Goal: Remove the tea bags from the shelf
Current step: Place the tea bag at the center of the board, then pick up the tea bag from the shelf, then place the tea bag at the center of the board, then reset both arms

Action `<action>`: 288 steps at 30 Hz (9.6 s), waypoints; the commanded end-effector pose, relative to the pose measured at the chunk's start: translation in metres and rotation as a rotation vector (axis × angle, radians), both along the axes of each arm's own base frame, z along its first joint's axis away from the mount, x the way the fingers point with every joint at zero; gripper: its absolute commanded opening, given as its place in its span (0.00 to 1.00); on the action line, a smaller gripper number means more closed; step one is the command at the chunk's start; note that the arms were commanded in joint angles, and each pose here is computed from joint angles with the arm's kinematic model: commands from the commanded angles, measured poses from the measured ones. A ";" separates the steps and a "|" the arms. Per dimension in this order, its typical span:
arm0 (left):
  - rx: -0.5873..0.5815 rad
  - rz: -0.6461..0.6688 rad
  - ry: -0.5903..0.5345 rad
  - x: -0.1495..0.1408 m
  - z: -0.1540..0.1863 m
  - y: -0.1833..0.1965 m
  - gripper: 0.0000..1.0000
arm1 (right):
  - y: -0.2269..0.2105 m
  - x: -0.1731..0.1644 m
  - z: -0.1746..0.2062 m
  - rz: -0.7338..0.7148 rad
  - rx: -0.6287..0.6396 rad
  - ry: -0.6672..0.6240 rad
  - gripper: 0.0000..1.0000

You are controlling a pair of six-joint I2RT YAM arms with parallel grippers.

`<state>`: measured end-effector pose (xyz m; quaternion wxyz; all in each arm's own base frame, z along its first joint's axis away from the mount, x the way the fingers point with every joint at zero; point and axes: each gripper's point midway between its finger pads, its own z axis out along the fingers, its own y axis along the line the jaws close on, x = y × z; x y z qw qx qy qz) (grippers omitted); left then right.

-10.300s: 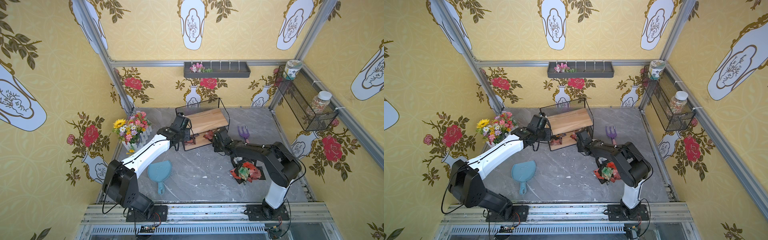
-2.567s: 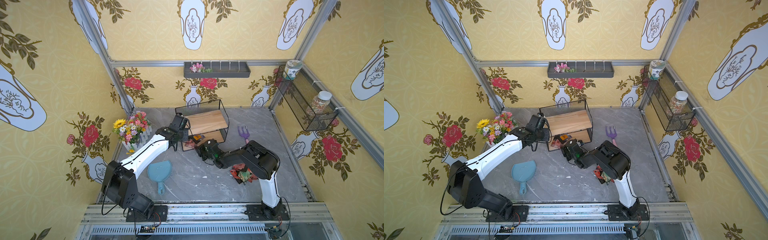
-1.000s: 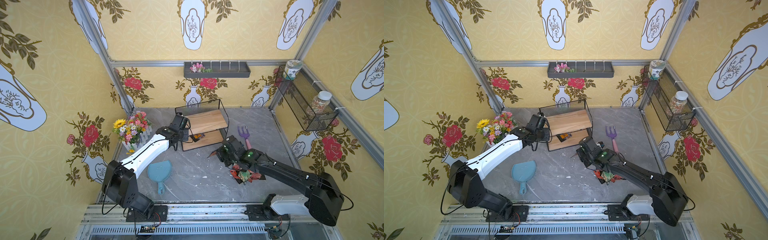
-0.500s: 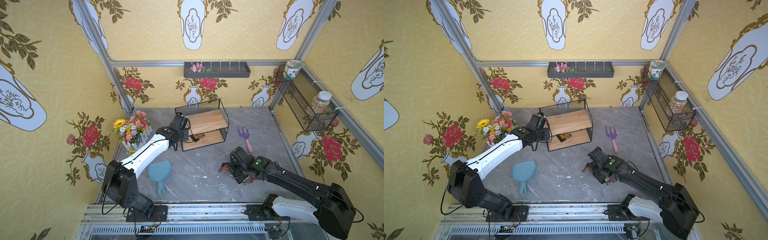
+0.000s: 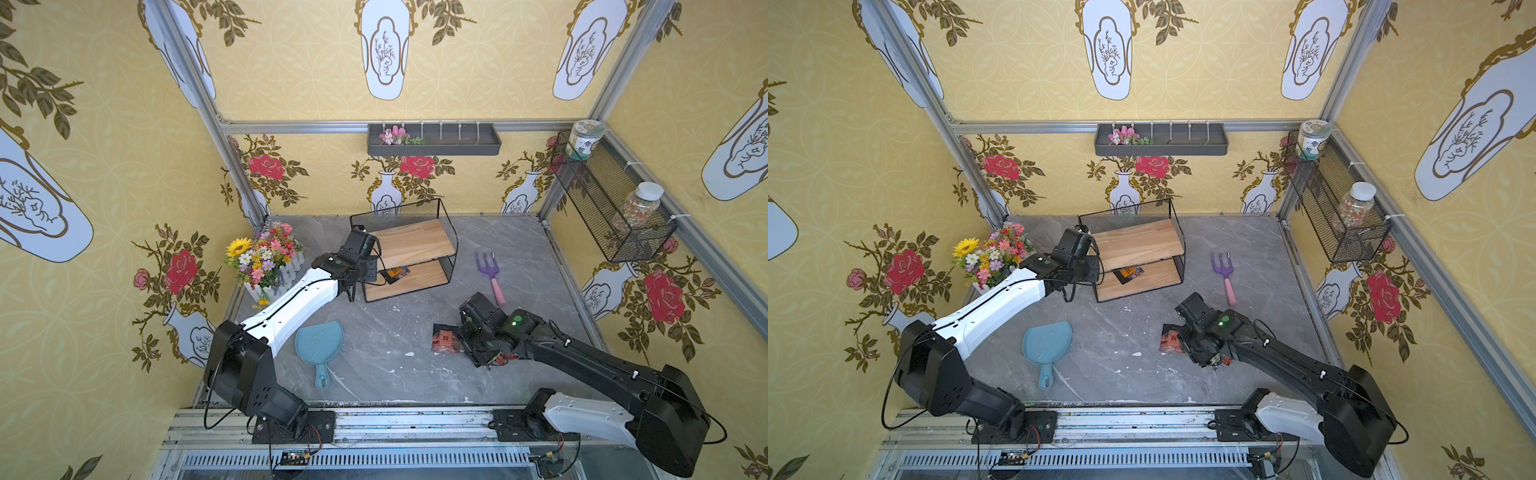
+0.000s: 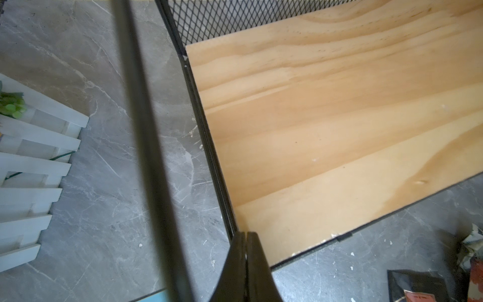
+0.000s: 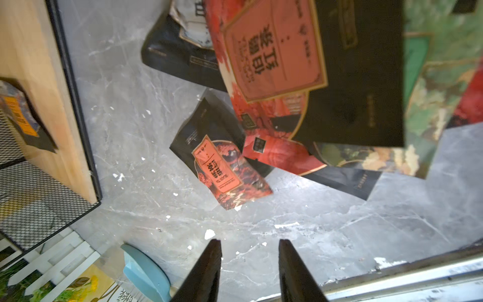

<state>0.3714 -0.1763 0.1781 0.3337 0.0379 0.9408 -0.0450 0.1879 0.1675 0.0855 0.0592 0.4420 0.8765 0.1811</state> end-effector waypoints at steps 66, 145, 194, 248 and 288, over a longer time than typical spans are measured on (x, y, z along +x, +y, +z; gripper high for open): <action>0.011 -0.018 0.042 -0.006 -0.012 -0.001 0.00 | 0.156 0.200 -0.081 -0.170 0.231 -0.363 0.00; 0.011 -0.020 0.036 -0.008 -0.009 0.001 0.00 | 0.170 0.205 0.001 -0.085 0.369 -0.513 0.00; 0.008 -0.030 0.036 -0.007 -0.010 -0.001 0.00 | 0.007 0.012 -0.024 0.120 0.107 -0.085 0.00; -0.409 0.530 -0.287 -0.096 0.056 0.099 1.00 | -0.174 0.114 0.172 0.167 -0.667 -0.378 0.97; -0.007 0.505 -0.768 -0.045 -0.055 0.225 1.00 | -0.189 0.167 -0.009 0.449 -0.897 -0.899 0.97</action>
